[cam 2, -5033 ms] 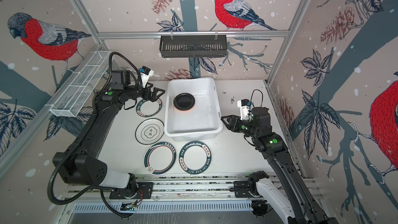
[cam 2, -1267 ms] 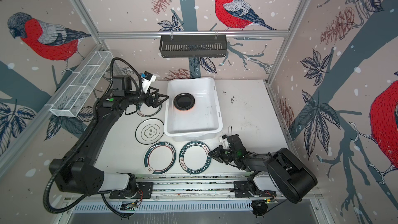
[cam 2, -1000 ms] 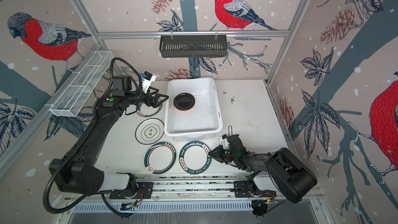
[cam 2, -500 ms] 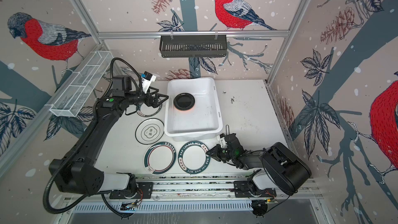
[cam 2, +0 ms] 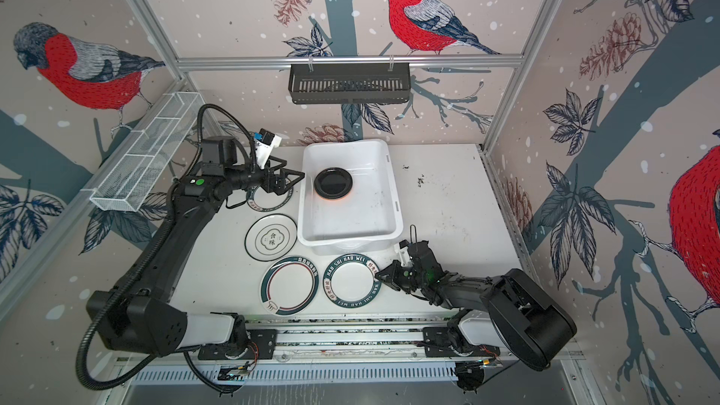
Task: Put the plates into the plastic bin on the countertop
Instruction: 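Close the right gripper on the green-rimmed plate's rim and tilt it up, then lift the green-rimmed plate with the right gripper toward the bin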
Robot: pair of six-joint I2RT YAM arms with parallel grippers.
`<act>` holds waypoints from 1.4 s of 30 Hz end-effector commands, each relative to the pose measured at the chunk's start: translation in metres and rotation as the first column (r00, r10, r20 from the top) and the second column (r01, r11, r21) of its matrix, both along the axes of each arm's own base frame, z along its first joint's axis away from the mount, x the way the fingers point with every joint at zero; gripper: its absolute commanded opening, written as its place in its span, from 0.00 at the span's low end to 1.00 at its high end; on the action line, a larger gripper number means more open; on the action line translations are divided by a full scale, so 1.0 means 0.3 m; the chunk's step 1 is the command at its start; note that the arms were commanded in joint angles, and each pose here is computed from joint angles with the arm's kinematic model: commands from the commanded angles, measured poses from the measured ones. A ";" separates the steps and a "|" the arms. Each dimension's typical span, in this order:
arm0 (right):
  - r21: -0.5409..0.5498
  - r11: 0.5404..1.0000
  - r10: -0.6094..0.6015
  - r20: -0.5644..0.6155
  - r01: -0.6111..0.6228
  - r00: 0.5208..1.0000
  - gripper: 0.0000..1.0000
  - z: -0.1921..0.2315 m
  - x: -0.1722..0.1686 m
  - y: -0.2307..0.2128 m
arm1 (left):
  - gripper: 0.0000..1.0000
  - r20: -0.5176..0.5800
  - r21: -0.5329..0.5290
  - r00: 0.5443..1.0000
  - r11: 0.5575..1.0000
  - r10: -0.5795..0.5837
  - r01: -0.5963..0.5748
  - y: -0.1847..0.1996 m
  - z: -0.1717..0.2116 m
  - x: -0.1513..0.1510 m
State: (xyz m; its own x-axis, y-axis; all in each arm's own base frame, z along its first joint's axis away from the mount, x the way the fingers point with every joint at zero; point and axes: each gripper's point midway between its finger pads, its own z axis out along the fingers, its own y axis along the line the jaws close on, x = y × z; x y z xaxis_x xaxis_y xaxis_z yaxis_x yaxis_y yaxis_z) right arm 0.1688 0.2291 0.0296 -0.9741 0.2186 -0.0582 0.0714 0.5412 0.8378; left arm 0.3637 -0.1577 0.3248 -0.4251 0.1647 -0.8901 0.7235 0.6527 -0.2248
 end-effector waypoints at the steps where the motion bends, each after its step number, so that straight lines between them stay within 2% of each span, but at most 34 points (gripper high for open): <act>1: -0.063 0.998 -0.020 -0.005 0.019 1.000 0.03 -0.030 0.001 -0.027 | 0.97 0.026 -0.014 1.000 1.000 -0.016 0.017 -0.007 0.023 -0.007; 13: -0.018 1.000 0.006 0.085 -0.005 0.996 0.02 0.103 0.015 -0.027 | 0.97 0.028 -0.019 1.000 1.000 -0.010 0.011 -0.007 0.033 -0.003; 20: -0.017 1.000 0.020 0.077 -0.018 0.997 0.02 0.121 0.009 -0.037 | 0.98 0.018 -0.022 1.000 1.000 -0.009 0.009 -0.008 0.027 0.005; 42: -0.016 0.985 0.174 0.049 -0.173 0.984 0.02 0.181 -0.099 -0.040 | 0.98 0.010 -0.007 1.000 1.000 0.004 -0.004 -0.002 0.026 0.024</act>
State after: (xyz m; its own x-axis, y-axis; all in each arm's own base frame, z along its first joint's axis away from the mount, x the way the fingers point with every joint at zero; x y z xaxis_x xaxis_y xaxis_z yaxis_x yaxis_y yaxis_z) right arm 0.1474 0.2132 0.0762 -0.9886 0.1000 -0.1124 -0.0344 0.5766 0.8163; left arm 0.3708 -0.1580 0.3273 -0.4406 0.1477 -0.8855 0.7109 0.6597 -0.2437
